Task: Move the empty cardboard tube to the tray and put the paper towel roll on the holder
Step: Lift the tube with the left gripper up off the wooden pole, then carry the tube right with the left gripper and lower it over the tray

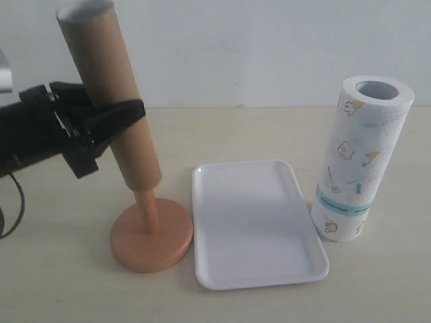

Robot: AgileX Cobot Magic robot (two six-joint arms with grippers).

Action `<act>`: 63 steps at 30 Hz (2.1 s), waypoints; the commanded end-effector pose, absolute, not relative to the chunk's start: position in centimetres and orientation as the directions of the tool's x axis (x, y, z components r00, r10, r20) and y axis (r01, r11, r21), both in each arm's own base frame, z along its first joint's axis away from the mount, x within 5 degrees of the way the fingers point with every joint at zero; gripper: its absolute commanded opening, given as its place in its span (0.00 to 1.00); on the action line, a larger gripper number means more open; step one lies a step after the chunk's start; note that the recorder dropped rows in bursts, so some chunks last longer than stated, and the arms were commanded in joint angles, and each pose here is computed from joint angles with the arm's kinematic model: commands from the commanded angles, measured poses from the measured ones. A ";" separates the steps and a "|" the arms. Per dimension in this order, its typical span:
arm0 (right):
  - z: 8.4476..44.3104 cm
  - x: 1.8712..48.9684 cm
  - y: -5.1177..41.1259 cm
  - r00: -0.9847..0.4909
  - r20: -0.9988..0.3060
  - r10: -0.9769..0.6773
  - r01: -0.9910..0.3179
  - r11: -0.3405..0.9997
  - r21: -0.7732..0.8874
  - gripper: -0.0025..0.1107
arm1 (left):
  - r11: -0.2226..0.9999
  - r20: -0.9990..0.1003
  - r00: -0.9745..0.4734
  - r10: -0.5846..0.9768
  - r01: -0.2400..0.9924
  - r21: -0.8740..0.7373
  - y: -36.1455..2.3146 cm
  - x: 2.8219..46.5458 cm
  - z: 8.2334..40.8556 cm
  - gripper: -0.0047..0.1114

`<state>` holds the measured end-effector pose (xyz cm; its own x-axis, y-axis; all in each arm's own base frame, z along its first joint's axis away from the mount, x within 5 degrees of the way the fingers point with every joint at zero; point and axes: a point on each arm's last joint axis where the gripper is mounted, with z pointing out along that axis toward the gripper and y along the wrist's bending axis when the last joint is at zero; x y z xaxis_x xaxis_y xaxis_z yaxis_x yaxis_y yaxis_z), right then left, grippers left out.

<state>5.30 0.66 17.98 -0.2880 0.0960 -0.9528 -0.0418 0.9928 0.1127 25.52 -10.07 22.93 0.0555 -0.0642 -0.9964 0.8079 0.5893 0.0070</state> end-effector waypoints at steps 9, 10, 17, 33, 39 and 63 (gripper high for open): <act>18.0 5.3 0.6 -0.280 -0.955 0.095 -0.039 0.993 0.110 0.03 | 0.594 -0.936 0.300 -0.185 0.793 0.137 -9.4 21.4 38.5 0.08; 18.0 5.3 0.6 -0.280 -0.955 0.095 -0.039 0.993 0.110 0.03 | 0.594 -0.936 0.296 -0.192 0.794 0.129 -9.4 20.9 39.9 0.08; 18.0 5.3 0.6 -0.280 -0.955 0.095 -0.039 0.993 0.110 0.03 | 0.560 -0.995 0.048 -0.089 0.828 -0.010 -9.5 19.5 45.5 0.08; 18.1 5.3 0.6 -0.277 -0.956 0.095 -0.039 0.993 0.110 0.03 | 0.378 -0.986 -0.121 -0.112 0.913 -0.155 -15.5 17.1 47.5 0.08; 18.1 5.3 0.6 -0.277 -0.956 0.095 -0.039 0.993 0.110 0.03 | 0.401 -0.958 -0.262 -0.116 0.870 -0.286 -19.9 19.5 44.8 0.08; 18.1 5.3 0.6 -0.277 -0.956 0.095 -0.039 0.993 0.110 0.03 | 0.363 -0.954 -0.278 0.113 0.905 -0.221 -25.8 21.7 37.6 0.08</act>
<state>5.30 0.66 17.98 -0.2880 0.0960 -0.9528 -0.0418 0.9928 0.1127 22.05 -25.83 37.98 -0.2783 0.1040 -0.9548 0.9028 0.3675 -0.2231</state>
